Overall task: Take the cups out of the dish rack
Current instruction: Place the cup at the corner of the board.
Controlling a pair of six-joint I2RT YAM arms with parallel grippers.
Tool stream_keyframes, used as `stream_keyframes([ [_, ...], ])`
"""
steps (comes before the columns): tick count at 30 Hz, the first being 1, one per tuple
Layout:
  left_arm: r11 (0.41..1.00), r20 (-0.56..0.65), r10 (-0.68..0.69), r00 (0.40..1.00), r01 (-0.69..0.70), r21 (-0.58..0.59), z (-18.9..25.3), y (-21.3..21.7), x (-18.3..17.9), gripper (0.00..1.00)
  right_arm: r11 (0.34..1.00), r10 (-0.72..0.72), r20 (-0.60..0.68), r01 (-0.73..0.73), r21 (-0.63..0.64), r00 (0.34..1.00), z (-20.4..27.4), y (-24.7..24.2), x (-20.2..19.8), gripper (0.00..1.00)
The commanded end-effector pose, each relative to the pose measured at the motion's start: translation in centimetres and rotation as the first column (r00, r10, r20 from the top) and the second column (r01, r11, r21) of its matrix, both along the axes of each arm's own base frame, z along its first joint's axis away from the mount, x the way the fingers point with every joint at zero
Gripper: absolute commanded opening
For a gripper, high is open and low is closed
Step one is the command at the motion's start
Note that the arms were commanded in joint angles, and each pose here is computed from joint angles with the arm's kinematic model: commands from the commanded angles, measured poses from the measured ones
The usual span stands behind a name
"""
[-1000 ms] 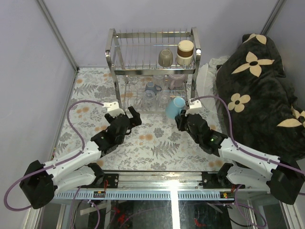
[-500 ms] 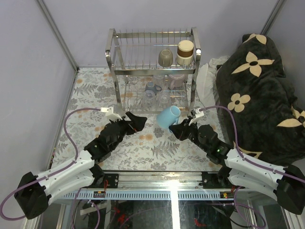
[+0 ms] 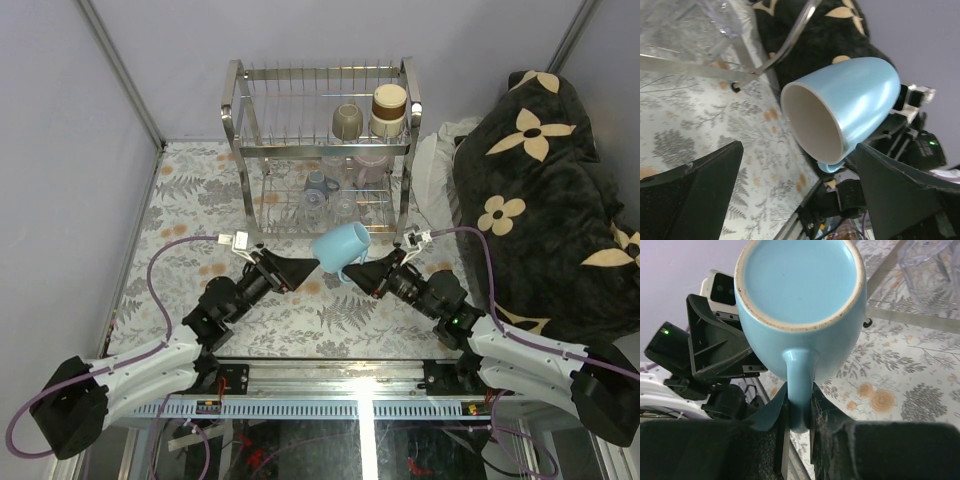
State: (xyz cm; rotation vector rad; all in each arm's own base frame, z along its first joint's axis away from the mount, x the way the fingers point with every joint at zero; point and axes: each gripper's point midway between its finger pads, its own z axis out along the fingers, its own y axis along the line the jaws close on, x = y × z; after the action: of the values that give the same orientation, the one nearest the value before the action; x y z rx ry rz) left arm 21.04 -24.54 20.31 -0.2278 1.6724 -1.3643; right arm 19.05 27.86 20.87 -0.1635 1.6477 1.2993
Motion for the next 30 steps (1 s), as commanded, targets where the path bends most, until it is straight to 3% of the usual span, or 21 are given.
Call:
stream_keyframes([
  [1, 0.979, 0.144, -0.078, 0.987, 0.103, -0.176, 4.9, -0.5, -1.8, 0.91, 0.968, 0.062, 0.145, -0.095, 0.232, 0.987, 7.1, 0.6, -1.4, 0.00],
  [8, 0.966, 0.162, -0.093, 0.982, 0.128, -0.225, 6.0, -0.8, -1.9, 0.84, 0.957, 0.093, 0.129, -0.124, 0.264, 0.987, 6.5, 1.4, -1.6, 0.00],
  [14, 0.960, 0.129, -0.097, 0.987, 0.126, -0.250, 6.1, -1.3, -1.3, 0.66, 0.958, 0.087, 0.137, -0.121, 0.259, 0.987, 6.4, 1.6, -1.6, 0.00],
  [20, 0.954, 0.113, -0.085, 0.990, 0.114, -0.278, 6.3, -1.4, -0.8, 0.65, 0.961, 0.088, 0.145, -0.122, 0.247, 0.986, 6.4, 1.8, -1.7, 0.00],
  [24, 0.950, 0.108, -0.064, 0.992, 0.094, -0.299, 6.7, -1.2, -0.4, 0.57, 0.963, 0.080, 0.144, -0.114, 0.244, 0.986, 6.3, 1.8, -1.6, 0.00],
  [26, 0.949, 0.111, -0.066, 0.992, 0.097, -0.301, 7.0, -1.3, -0.4, 0.48, 0.965, 0.078, 0.144, -0.111, 0.237, 0.987, 6.1, 1.8, -1.6, 0.00],
  [30, 0.948, 0.113, -0.077, 0.991, 0.107, -0.298, 7.1, -1.6, -0.4, 0.45, 0.968, 0.078, 0.144, -0.110, 0.226, 0.986, 5.9, 1.9, -1.5, 0.00],
])
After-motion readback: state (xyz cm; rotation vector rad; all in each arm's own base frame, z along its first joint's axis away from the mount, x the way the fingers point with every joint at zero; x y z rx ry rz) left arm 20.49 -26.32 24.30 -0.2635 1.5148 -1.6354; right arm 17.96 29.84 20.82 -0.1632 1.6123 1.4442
